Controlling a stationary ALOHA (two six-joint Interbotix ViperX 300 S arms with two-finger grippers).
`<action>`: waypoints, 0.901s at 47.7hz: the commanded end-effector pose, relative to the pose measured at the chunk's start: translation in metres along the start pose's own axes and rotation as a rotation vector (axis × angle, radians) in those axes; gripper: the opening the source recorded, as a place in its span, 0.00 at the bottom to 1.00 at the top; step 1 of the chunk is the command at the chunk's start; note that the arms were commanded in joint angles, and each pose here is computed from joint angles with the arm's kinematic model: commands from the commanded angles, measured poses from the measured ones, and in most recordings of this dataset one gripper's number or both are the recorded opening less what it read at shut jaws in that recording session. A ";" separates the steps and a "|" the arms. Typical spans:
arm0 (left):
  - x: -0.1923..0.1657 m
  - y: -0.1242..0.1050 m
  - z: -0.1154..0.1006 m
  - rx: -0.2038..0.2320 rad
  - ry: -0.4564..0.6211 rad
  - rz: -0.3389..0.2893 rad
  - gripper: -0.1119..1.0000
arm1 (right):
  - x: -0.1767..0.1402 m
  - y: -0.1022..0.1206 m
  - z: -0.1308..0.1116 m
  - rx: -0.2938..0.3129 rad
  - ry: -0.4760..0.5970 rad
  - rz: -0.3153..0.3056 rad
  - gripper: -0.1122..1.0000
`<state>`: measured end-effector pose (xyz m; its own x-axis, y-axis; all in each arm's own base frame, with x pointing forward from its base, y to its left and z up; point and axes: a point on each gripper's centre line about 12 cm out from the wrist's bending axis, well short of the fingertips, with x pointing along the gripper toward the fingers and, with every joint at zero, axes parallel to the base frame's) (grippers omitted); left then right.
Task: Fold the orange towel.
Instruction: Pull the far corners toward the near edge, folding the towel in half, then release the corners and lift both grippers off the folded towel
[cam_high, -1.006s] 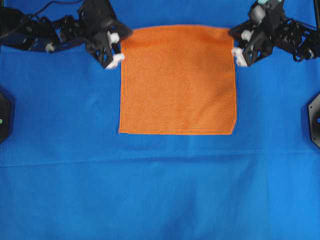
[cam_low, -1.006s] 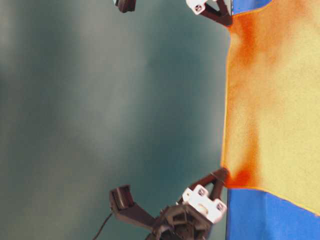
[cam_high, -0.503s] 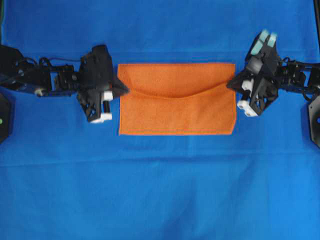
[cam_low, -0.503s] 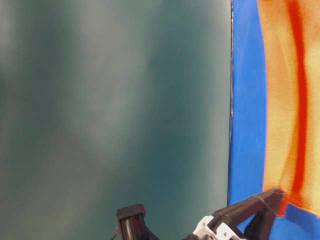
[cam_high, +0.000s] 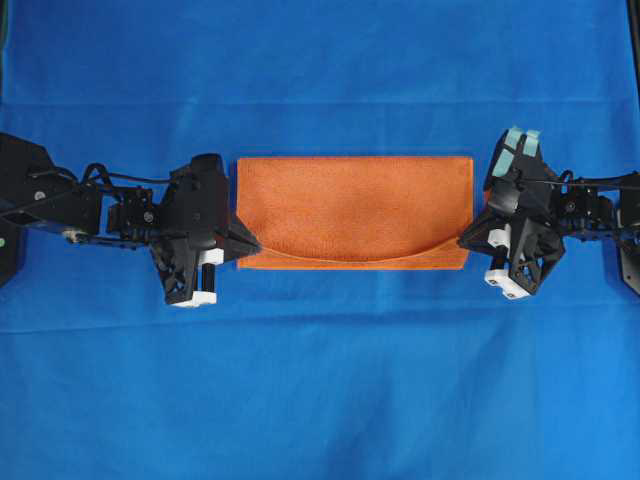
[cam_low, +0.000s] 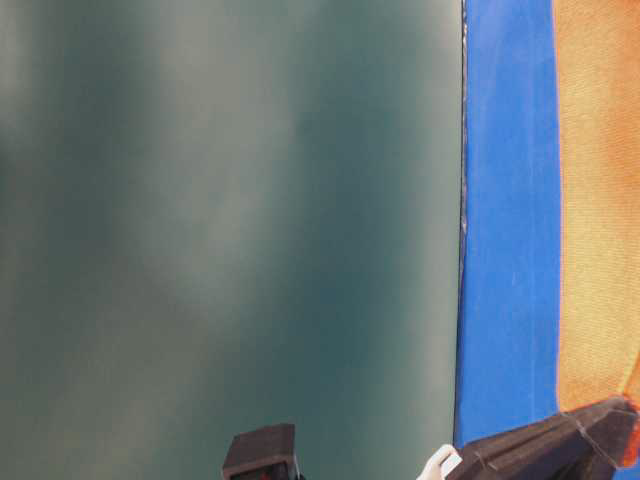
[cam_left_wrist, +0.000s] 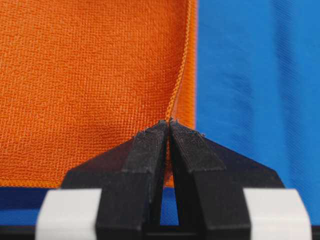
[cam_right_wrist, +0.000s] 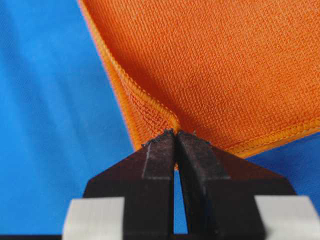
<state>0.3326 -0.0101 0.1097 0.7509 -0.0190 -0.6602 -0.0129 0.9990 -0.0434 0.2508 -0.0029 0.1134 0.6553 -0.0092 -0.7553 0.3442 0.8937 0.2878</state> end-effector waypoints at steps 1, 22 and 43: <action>-0.001 -0.002 0.005 0.002 -0.018 -0.005 0.11 | -0.003 0.003 0.004 0.015 -0.017 0.011 0.11; 0.002 0.005 0.003 -0.012 -0.010 0.011 0.18 | -0.001 0.004 0.007 0.024 -0.021 0.012 0.12; -0.028 0.031 0.025 -0.039 -0.063 0.071 0.75 | -0.025 0.011 0.036 -0.082 -0.118 0.036 0.62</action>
<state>0.3280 0.0105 0.1296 0.7607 0.0271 -0.6485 -0.0602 0.9978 -0.0289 0.2578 -0.0036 0.1391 0.6984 -0.0079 -0.7157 0.2852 0.9202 0.2681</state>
